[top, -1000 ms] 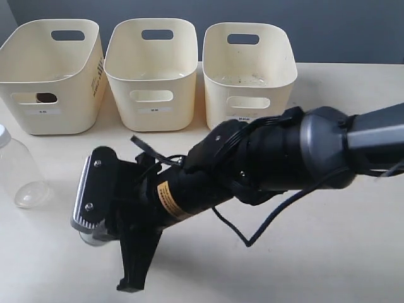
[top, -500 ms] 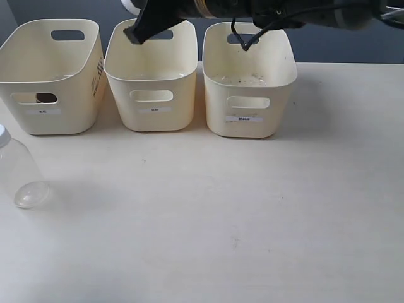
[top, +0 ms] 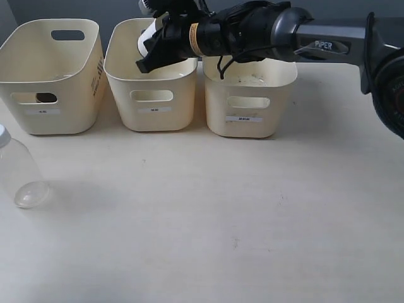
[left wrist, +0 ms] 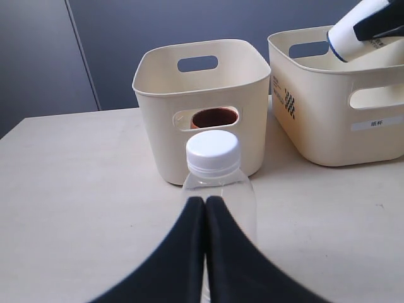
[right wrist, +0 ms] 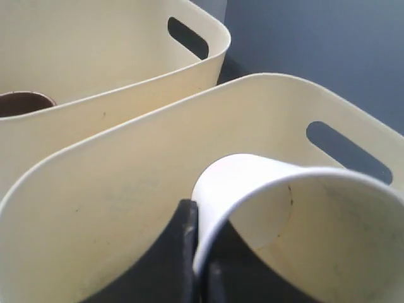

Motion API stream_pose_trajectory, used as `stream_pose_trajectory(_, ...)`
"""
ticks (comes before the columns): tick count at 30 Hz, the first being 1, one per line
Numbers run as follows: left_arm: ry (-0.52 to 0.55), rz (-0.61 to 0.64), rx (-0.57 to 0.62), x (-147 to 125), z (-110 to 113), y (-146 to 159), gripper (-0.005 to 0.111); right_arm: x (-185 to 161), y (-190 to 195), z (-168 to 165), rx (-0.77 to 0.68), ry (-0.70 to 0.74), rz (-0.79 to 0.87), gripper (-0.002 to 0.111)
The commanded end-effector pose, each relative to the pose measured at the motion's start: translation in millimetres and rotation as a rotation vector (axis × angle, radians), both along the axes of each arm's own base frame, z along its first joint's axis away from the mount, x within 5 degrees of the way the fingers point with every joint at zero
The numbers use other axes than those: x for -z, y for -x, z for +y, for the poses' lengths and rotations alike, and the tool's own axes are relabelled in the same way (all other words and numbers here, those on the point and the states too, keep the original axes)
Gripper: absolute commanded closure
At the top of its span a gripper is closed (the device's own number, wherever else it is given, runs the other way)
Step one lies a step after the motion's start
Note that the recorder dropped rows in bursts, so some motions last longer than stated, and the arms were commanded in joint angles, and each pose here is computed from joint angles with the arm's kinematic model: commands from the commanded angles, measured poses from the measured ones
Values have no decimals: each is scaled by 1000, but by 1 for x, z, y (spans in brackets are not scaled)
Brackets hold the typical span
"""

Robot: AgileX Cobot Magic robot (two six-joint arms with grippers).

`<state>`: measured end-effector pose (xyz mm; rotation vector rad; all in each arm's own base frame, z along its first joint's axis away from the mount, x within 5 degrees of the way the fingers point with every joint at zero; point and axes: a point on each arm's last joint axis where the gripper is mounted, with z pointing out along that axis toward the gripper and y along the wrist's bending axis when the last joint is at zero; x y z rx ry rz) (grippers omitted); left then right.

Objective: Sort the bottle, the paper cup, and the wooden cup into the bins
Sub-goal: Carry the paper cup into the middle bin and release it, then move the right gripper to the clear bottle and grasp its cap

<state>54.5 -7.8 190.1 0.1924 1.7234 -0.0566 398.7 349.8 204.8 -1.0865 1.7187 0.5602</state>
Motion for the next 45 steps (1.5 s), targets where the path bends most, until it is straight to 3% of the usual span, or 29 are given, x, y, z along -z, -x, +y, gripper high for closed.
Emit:
stream_pose_trajectory(1,3,-11,3,-1,0,0,107,1,0,0,-30,-12,19,106)
stream_pose_trajectory(7,3,-11,3,-1,0,0,107,3,2,1,-39,-23,46,73)
stream_pose_trajectory(10,3,-11,3,-1,0,0,107,4,2,2,-40,-26,54,68)
stream_pose_trajectory(26,3,-11,3,-1,0,0,107,2,7,4,-103,-36,71,67)
stream_pose_trajectory(32,3,-11,3,-1,0,0,107,-29,24,9,-208,-59,5,67)
stream_pose_trajectory(39,3,-11,3,-1,0,0,107,-76,67,29,-372,-108,-75,67)
stream_pose_trajectory(45,3,-11,3,-1,0,0,107,-95,108,50,-511,-135,-102,67)
